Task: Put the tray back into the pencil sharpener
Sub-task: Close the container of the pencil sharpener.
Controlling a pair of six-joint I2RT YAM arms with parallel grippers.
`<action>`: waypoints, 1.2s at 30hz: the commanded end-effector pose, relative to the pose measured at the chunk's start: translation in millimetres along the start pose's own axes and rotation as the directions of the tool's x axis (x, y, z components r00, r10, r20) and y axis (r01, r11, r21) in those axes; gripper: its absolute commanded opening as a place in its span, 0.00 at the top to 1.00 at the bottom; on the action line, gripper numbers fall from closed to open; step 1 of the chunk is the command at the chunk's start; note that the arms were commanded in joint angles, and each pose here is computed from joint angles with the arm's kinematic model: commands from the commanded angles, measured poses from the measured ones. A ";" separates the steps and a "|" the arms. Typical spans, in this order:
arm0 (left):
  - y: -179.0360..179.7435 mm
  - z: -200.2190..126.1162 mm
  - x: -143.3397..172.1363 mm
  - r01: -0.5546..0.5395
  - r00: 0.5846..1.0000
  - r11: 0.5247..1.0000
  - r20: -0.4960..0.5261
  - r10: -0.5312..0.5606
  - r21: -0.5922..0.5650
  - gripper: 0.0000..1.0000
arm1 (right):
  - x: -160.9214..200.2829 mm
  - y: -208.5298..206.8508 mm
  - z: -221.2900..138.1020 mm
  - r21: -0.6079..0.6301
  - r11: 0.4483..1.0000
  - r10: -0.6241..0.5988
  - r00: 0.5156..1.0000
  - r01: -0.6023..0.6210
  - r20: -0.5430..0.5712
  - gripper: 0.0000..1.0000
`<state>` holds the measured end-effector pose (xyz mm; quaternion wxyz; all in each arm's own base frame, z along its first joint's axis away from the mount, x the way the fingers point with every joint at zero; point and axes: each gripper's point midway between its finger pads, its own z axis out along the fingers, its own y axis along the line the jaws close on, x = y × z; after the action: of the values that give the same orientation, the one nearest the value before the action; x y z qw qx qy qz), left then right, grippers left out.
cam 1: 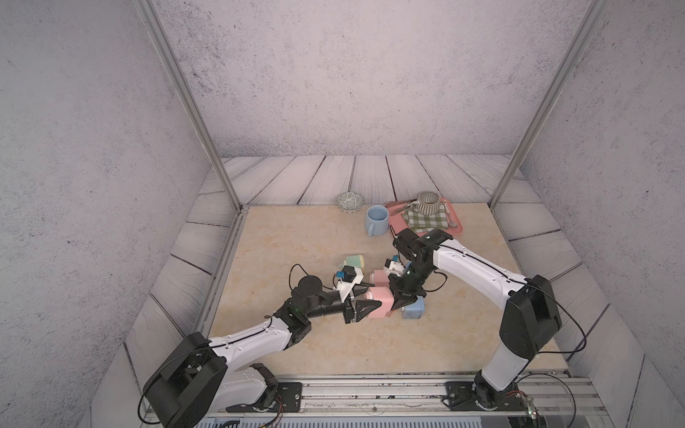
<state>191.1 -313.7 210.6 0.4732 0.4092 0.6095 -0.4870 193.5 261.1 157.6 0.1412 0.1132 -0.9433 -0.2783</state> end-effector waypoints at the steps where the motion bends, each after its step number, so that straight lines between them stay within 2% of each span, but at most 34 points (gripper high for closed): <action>1: -5.3 -0.3 13.2 -0.010 0.998 1.000 -0.059 0.012 0.022 1.00 | -0.2 27.5 -17.3 -0.137 0.990 -0.028 0.998 0.035 0.053 0.76; 5: 1.4 -5.3 17.1 -0.037 0.996 0.999 -0.078 0.035 -0.027 1.00 | 0.0 14.1 -21.4 -0.125 0.992 0.012 0.998 -0.004 0.061 0.70; 8: 5.3 -9.4 15.0 -0.043 0.997 0.998 -0.068 0.040 -0.052 1.00 | -0.2 -0.1 -27.3 -0.112 0.993 0.056 0.994 -0.046 0.091 0.70; 12: 4.2 -12.2 1.5 -0.050 0.998 0.997 -0.026 0.048 -0.063 1.00 | -0.4 -43.2 -24.5 0.024 0.988 0.147 0.977 -0.152 0.153 0.78; 16: 2.4 -14.9 -18.8 -0.043 0.998 0.996 0.042 0.046 -0.074 1.00 | -0.2 -44.6 -8.1 0.038 0.986 0.156 0.978 -0.163 0.141 0.84; 20: 1.6 -16.5 -30.2 -0.046 0.996 0.996 0.073 0.052 -0.083 1.00 | -6.6 -25.7 -0.4 -0.012 0.991 0.132 0.983 -0.132 0.127 0.84; 24: 3.1 -16.2 -33.4 -0.051 0.995 0.994 0.080 0.058 -0.092 1.00 | -15.1 6.8 -2.0 -0.127 0.988 0.100 0.987 -0.085 0.122 0.84; 31: 10.7 -15.6 -36.3 -0.047 0.994 0.990 0.096 0.060 -0.130 1.00 | -23.9 48.4 -12.4 -0.377 0.924 0.113 0.987 -0.061 0.117 0.84; 33: 11.6 -16.3 -36.6 -0.048 0.993 0.989 0.098 0.062 -0.137 1.00 | -26.2 43.7 -14.2 -0.386 0.920 0.130 0.983 -0.070 0.131 0.83; 36: 11.9 -17.7 -33.6 -0.047 0.994 0.989 0.088 0.060 -0.143 1.00 | -25.0 18.5 -22.5 -0.290 0.953 0.141 0.974 -0.085 0.177 0.78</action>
<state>205.8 -296.1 226.6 0.5199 0.3713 0.6266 -0.4463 220.3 279.0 162.4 0.1017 -0.0021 -0.9116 -0.3982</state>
